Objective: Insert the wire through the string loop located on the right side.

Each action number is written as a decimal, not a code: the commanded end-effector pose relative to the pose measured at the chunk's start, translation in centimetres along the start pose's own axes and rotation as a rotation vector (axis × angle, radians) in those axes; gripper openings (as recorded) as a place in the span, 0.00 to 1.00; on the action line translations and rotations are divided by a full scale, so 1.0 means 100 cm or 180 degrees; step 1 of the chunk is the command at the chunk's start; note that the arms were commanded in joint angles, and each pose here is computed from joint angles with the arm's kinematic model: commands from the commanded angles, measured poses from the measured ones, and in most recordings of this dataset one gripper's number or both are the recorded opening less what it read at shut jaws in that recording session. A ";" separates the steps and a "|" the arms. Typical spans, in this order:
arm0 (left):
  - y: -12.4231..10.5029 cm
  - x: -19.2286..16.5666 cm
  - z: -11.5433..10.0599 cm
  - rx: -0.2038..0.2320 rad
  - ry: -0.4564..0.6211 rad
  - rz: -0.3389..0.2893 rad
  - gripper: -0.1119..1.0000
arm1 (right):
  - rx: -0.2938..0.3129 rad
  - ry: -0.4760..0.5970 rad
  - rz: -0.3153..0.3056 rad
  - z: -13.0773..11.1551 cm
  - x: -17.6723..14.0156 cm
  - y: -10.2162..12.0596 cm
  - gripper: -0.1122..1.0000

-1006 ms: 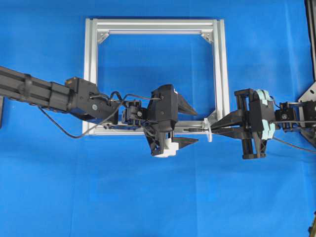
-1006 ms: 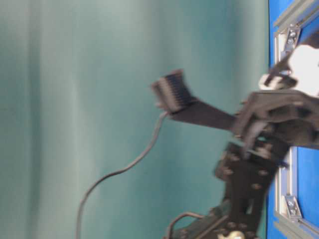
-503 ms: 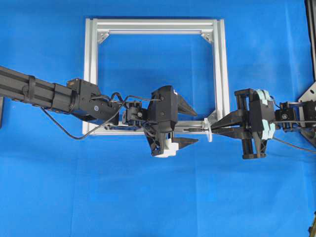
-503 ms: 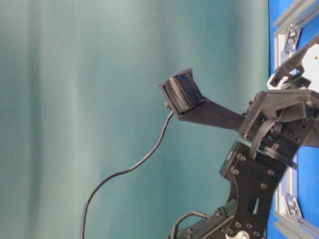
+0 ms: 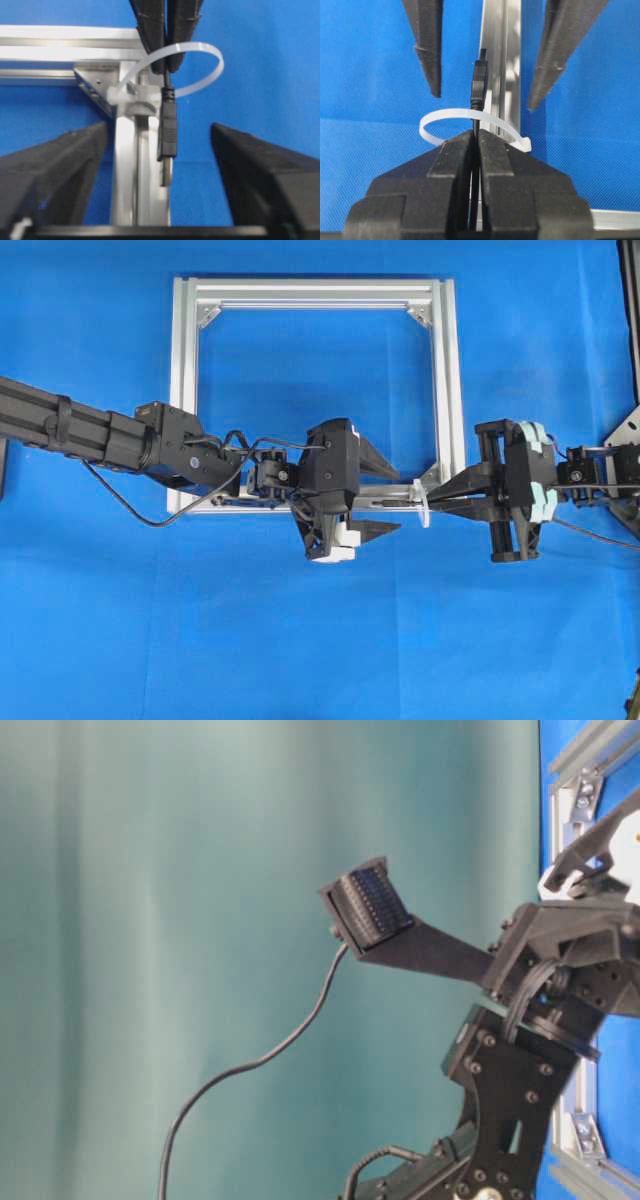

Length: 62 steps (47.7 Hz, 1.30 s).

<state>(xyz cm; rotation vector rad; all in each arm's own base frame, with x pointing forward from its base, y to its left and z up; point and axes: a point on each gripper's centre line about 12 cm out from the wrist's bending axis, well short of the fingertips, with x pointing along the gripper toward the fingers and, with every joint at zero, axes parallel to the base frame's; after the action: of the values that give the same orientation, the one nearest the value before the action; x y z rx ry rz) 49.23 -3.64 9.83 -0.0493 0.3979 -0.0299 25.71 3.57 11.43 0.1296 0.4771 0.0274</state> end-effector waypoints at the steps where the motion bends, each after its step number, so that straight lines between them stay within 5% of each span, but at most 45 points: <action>1: -0.003 -0.003 0.021 -0.0002 -0.0170 -0.0022 0.69 | 0.0010 -0.0087 0.0011 0.008 0.002 0.001 0.07; 11: -0.002 -0.002 0.022 0.0020 -0.0185 -0.0017 0.17 | 0.0010 -0.0082 0.0010 0.008 0.002 0.001 0.07; 42: -0.003 -0.003 0.021 0.0027 -0.0175 -0.0021 0.17 | 0.0025 0.0036 0.0007 0.003 0.000 0.001 0.10; 48: -0.003 -0.003 0.021 0.0027 -0.0180 -0.0021 0.17 | 0.0071 0.0039 -0.0020 0.003 0.000 0.000 0.30; 58: -0.004 -0.010 0.024 0.0035 -0.0189 -0.0031 0.17 | 0.0123 0.0096 -0.0064 0.000 -0.001 -0.002 0.87; 62: -0.005 -0.018 0.026 0.0046 -0.0194 -0.0038 0.17 | 0.0118 0.0096 -0.0064 0.000 -0.001 -0.002 0.95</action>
<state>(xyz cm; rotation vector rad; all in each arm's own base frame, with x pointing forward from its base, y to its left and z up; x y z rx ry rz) 48.59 -3.73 9.63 -0.0414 0.4102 -0.0329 25.33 3.31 10.84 0.1565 0.5362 -0.0017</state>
